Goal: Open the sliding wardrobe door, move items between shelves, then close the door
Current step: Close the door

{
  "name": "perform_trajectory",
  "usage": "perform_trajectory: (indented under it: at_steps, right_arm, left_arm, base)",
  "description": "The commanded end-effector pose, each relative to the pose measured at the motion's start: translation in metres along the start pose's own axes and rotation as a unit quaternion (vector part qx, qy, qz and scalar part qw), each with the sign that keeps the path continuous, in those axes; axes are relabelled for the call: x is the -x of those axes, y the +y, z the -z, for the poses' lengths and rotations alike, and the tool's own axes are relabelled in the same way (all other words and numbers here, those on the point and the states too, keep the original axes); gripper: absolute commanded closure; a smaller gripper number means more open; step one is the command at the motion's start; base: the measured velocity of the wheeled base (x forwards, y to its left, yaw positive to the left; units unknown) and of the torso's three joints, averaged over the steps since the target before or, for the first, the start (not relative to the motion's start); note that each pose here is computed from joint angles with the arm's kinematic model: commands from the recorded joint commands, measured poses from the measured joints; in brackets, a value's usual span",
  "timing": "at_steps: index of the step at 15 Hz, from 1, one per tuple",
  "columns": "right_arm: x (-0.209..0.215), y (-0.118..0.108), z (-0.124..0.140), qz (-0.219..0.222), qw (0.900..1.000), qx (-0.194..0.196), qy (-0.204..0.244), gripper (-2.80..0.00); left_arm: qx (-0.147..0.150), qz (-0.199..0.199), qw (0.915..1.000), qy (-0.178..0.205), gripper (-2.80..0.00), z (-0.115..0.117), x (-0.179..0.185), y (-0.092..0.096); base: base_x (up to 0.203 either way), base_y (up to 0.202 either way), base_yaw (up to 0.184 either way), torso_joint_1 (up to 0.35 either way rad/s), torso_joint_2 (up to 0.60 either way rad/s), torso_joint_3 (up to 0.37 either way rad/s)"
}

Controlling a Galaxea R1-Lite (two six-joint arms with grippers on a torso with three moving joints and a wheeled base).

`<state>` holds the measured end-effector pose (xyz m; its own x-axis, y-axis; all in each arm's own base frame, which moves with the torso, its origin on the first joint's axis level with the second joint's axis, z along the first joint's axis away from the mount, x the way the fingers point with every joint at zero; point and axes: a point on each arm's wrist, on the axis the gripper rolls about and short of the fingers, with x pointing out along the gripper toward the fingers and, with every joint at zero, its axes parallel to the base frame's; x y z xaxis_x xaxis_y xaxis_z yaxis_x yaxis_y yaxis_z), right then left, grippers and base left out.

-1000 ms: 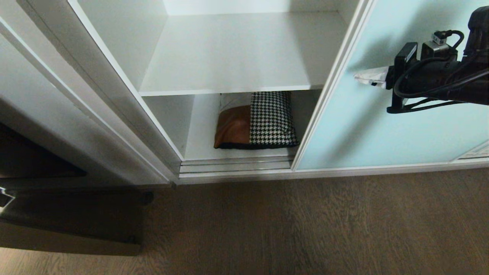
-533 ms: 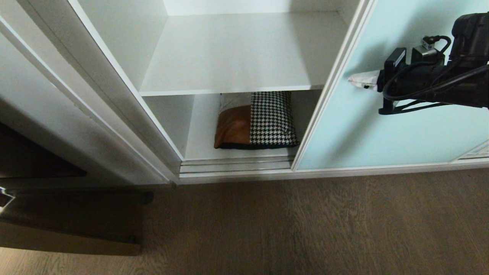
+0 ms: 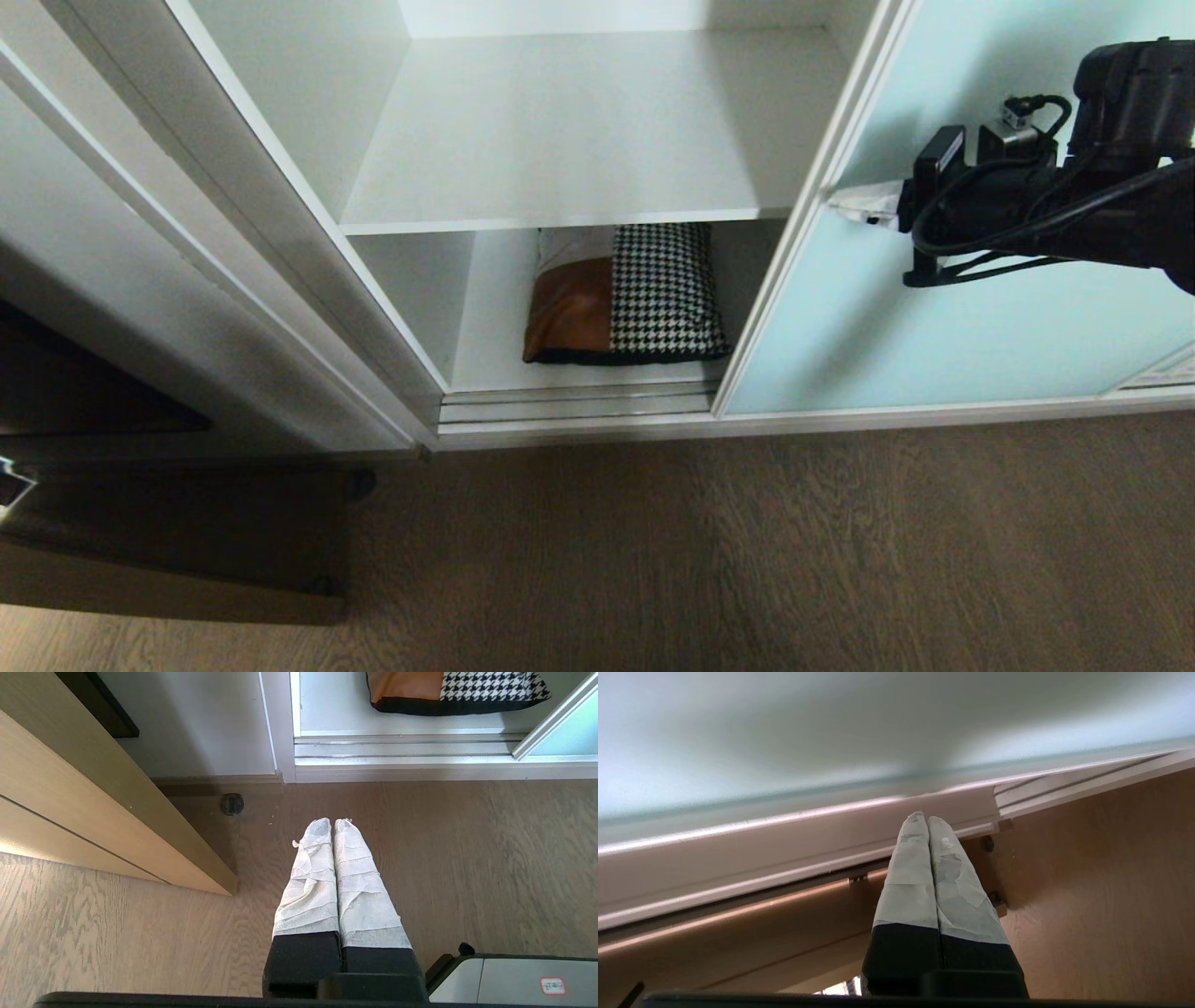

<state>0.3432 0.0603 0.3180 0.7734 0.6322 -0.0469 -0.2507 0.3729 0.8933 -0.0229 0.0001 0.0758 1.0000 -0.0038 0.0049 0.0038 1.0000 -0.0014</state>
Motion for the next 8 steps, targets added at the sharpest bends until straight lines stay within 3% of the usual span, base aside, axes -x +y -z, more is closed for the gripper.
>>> perform_trajectory:
  at_steps: [1,4,8]
  right_arm:
    - [-0.010,0.000,0.006,-0.008,1.000,-0.001,0.012,0.00]
    - [-0.019,0.001,0.008,-0.005,1.000,0.001,-0.001,0.00]
    - [0.004,0.013,0.009,-0.011,1.000,0.007,-0.012,0.00]
  left_arm:
    - [0.000,0.000,1.0000,-0.001,0.00,0.000,0.000,0.000]
    - [0.000,0.000,1.0000,-0.001,0.00,0.000,0.000,0.000]
    - [0.000,0.000,1.0000,0.000,0.00,0.000,0.000,0.000]
  base:
    - [0.000,0.000,0.000,0.000,0.00,0.000]
    - [0.000,0.000,0.000,0.000,0.00,0.000]
    - [0.000,0.000,0.000,0.000,0.00,0.000]
